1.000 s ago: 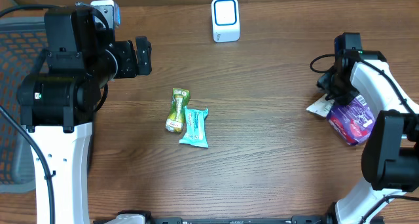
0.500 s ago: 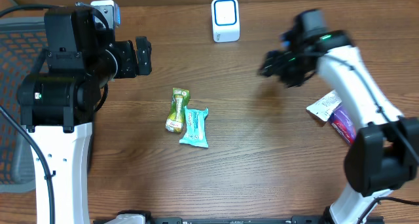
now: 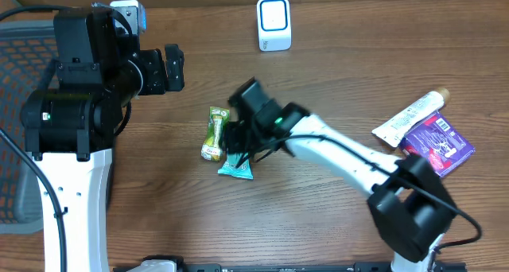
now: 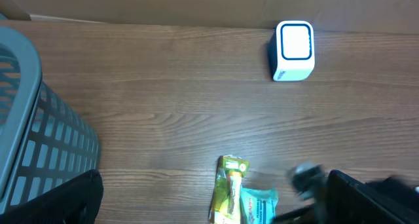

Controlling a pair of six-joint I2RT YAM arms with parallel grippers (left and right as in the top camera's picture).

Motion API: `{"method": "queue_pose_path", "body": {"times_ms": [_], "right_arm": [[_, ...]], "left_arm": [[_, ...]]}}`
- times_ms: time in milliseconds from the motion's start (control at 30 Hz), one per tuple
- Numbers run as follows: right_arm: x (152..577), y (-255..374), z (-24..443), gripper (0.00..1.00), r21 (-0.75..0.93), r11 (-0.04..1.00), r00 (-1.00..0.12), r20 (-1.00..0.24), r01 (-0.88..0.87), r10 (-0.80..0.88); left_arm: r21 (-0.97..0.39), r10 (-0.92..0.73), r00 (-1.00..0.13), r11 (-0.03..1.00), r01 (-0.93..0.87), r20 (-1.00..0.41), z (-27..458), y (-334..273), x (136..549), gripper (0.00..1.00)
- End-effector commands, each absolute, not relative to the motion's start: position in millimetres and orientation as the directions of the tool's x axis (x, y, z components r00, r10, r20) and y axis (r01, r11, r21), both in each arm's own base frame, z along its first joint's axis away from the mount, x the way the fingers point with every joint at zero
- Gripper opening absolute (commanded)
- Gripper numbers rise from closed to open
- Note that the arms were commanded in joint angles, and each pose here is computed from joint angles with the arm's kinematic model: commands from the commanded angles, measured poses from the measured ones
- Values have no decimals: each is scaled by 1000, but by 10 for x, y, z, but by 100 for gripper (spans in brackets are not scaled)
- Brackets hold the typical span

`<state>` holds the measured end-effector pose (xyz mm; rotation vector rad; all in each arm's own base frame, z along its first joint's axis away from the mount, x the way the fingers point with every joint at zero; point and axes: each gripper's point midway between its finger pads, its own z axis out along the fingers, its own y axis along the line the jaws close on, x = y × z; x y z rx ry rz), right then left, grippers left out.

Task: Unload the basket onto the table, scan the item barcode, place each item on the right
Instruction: 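Move the right gripper to the mint-green wipes pack and grasp it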

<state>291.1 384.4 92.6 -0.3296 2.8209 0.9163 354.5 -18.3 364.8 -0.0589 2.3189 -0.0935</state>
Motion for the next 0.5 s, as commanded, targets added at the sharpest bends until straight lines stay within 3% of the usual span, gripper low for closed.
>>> {"method": "queue_pose_path", "body": {"times_ms": [0,200,467], "right_arm": [[2852,4053,660,35,587,796,-988,-136,-145,-79],[2697,4123,422,34,576,807,-992,-75,-128,-104],[2787,3672,368,33,482,868,-992,-12,-118,-129]], "left_arm": [[-74,-63,-677,997,-13,-734,3668,-161,3558,100],[-74,-63,-677,997,-13,-734,3668,-160,3558,100],[-73,-63,-677,997,-13,-734,3668,-160,3558,100]]}}
